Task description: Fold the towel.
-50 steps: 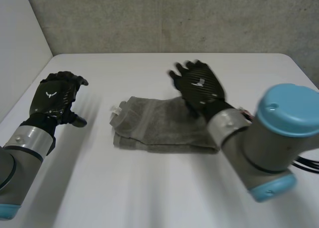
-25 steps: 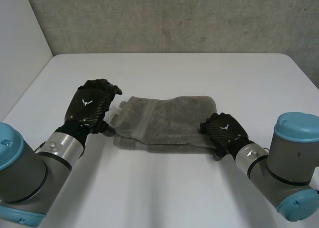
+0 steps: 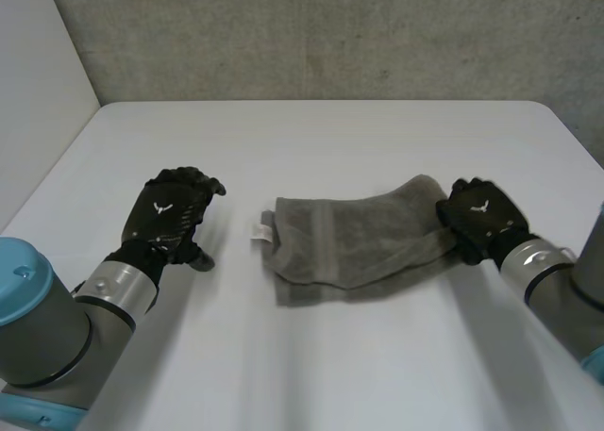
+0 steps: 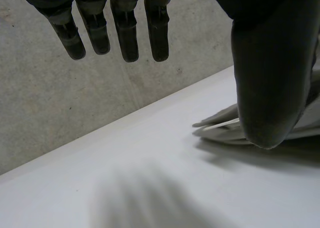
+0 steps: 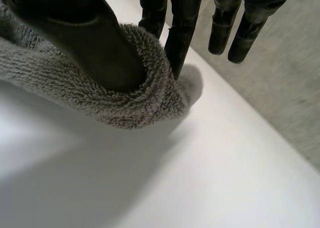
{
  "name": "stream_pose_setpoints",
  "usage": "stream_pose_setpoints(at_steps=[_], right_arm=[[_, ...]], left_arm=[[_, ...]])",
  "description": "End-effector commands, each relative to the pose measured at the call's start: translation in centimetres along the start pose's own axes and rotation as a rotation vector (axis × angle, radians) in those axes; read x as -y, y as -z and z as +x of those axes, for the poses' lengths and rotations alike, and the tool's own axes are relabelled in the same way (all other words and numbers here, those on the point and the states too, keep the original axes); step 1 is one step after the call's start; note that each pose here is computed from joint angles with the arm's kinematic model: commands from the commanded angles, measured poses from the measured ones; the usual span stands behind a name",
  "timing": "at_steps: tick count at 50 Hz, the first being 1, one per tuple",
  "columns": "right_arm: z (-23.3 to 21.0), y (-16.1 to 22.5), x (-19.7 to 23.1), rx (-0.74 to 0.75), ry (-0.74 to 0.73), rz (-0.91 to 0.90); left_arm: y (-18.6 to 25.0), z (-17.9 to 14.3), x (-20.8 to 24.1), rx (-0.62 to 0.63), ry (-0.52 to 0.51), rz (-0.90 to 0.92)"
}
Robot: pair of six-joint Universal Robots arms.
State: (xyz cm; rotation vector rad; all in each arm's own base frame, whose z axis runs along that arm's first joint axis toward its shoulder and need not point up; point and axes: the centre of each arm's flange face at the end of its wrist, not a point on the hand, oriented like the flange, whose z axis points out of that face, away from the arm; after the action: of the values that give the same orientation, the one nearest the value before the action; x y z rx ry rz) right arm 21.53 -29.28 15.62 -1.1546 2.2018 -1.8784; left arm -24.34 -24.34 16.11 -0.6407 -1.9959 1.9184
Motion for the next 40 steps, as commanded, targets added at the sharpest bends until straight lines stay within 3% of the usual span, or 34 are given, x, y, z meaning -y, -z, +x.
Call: stream_pose_setpoints(at_steps=[1,3,5,8,9,21,30,38,40], right_arm=[[1.3,0.3,2.6,-0.024,0.124,0.058],[0.7,0.4,3.8,-0.008,0.151,0.099],[-3.6,0.9,7.1,0.104,0.202,0.225],[-5.7,1.2,8.2,0.162,0.219,0.275],[-8.4,1.3,8.8,0.236,0.231,0.312],[-20.0,1.0,7.4,0.498,0.271,0.388],[-20.2,1.0,7.5,0.485,0.24,0.37],[-14.3,2.5,10.4,0.347,0.042,0.356],[-11.4,3.3,11.3,0.295,-0.069,0.358]], left_arm=[[0.0,-0.1,0.1,0.005,-0.001,0.005],[0.0,-0.1,0.1,0.005,-0.001,0.005],[0.0,-0.1,0.1,0.006,-0.001,0.005],[0.0,-0.2,0.1,0.014,-0.003,0.006],[0.0,-0.2,0.1,0.014,-0.003,0.006],[-0.1,-1.9,2.2,0.105,-0.011,0.066],[-0.4,-2.0,4.6,0.103,-0.024,0.139],[-1.5,-1.1,5.6,0.065,-0.006,0.171],[-1.7,-0.4,5.6,0.042,0.009,0.171]])
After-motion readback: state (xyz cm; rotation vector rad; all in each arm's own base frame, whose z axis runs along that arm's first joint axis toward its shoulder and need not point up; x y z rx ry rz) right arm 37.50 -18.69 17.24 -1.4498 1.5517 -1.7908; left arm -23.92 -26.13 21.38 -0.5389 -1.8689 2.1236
